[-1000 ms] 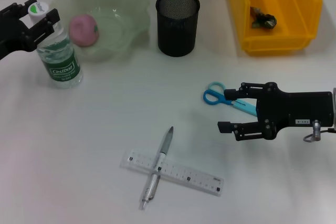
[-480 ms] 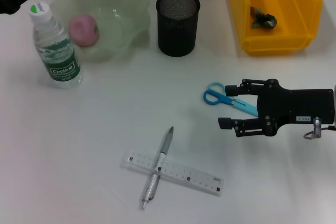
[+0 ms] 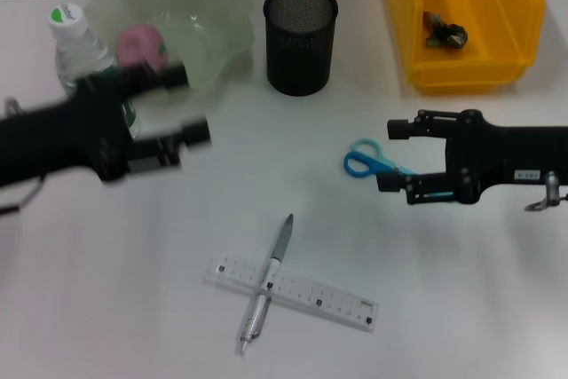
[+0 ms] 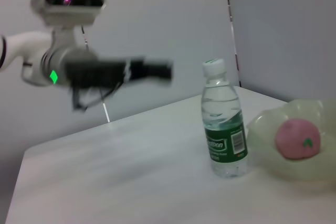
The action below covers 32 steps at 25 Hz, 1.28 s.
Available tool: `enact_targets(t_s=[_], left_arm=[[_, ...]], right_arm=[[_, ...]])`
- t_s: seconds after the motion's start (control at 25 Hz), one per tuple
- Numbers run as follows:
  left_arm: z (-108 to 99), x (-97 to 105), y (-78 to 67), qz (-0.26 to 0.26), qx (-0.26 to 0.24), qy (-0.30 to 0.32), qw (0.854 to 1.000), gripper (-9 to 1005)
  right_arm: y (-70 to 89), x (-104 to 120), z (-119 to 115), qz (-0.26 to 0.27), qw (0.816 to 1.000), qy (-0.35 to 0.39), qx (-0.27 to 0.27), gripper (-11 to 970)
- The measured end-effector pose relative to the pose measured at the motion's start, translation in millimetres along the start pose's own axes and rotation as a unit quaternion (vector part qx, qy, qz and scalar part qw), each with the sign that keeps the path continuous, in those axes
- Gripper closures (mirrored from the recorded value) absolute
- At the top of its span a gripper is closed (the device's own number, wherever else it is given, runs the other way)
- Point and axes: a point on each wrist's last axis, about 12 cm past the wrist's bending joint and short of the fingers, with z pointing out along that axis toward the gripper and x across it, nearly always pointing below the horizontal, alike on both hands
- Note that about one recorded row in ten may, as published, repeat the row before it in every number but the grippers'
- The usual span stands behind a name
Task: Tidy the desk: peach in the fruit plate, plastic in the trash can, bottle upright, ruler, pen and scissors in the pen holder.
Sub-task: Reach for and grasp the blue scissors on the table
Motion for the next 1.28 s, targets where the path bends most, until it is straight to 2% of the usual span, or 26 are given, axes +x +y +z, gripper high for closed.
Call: enact_targets(t_s=[0.24, 0.4, 0.56, 0.72, 0.96, 1.08, 1.28], left_arm=[[7.2, 33.0, -15.8, 0.011, 0.015, 0.037, 0.999, 186], [8.4, 42.3, -20.0, 0.02, 0.017, 0.04, 0.999, 186], [9.7, 49.1, -20.5, 0.02, 0.014, 0.06, 0.998, 186], [11.4, 56.8, -20.4, 0.018, 0.01, 0.086, 0.996, 186], [14.8, 58.9, -20.9, 0.015, 0.011, 0.091, 0.996, 186], [15.4, 59.6, -21.5, 0.013, 0.01, 0.09, 0.996, 186], [15.1, 59.9, -21.7, 0.01, 0.009, 0.09, 0.996, 186]], right_arm=[[-12.9, -26.9, -6.8, 0.027, 0.999, 0.037, 0.012, 150], [-23.1, -57.9, -1.5, 0.054, 0.99, 0.13, 0.013, 153], [-30.6, -87.2, 15.7, 0.061, 0.968, 0.243, 0.025, 155], [-34.8, -105.4, 39.9, 0.049, 0.933, 0.353, 0.042, 158], [-33.4, -106.8, 76.6, 0.008, 0.89, 0.453, 0.061, 162], [-34.5, -99.4, 89.5, -0.003, 0.879, 0.472, 0.069, 164], [-37.9, -88.7, 102.5, -0.021, 0.873, 0.479, 0.088, 168]])
